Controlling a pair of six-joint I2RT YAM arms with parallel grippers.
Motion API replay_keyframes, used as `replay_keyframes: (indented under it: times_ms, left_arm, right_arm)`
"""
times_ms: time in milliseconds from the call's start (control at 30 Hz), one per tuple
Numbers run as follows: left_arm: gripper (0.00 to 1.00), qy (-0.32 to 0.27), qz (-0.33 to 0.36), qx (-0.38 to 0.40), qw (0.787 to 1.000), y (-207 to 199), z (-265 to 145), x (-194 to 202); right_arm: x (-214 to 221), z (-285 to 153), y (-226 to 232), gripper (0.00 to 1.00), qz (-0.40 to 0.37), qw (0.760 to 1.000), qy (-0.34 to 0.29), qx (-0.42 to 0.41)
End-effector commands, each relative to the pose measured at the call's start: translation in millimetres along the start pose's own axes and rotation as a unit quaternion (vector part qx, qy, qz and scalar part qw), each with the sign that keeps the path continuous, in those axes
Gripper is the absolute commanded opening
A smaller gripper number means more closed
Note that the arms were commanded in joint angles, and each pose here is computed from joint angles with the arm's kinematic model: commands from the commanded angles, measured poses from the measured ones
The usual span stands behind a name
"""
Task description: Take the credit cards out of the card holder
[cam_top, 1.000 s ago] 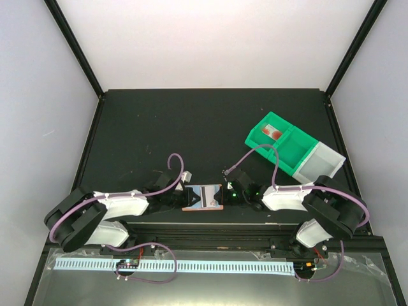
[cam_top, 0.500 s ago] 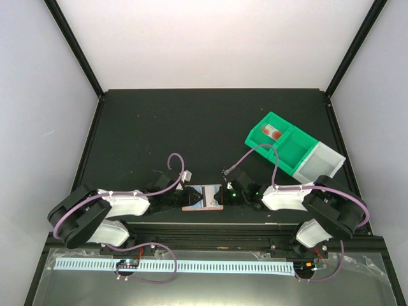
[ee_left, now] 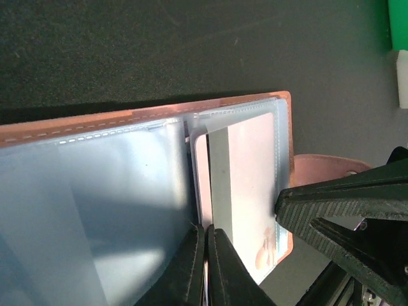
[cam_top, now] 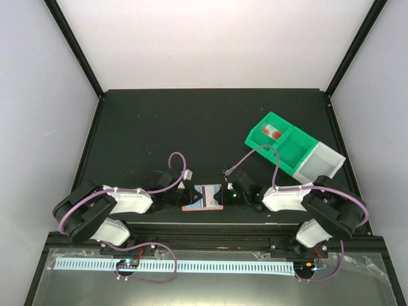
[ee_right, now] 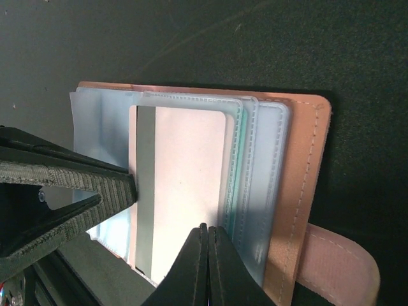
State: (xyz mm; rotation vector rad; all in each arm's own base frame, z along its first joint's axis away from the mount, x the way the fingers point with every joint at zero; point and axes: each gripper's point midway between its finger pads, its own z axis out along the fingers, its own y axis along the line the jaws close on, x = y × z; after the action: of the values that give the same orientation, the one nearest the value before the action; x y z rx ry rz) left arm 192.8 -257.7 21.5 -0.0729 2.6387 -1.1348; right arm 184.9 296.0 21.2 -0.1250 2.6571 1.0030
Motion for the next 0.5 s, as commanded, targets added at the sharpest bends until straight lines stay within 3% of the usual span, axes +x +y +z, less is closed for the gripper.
replay_keyframes:
  times_ms: [0,467]
  left_arm:
    - [0.02,-0.007,0.012,0.027,1.0,-15,-5,-3]
    - [0.02,-0.053,0.026,0.0,0.998,-5,-34,-17]
  right_arm:
    - [28,7,-40,0.02,0.015,0.997,0.04,0.065]
    - [18,-8,-38,0.01,0.016,0.997,0.011,0.073]
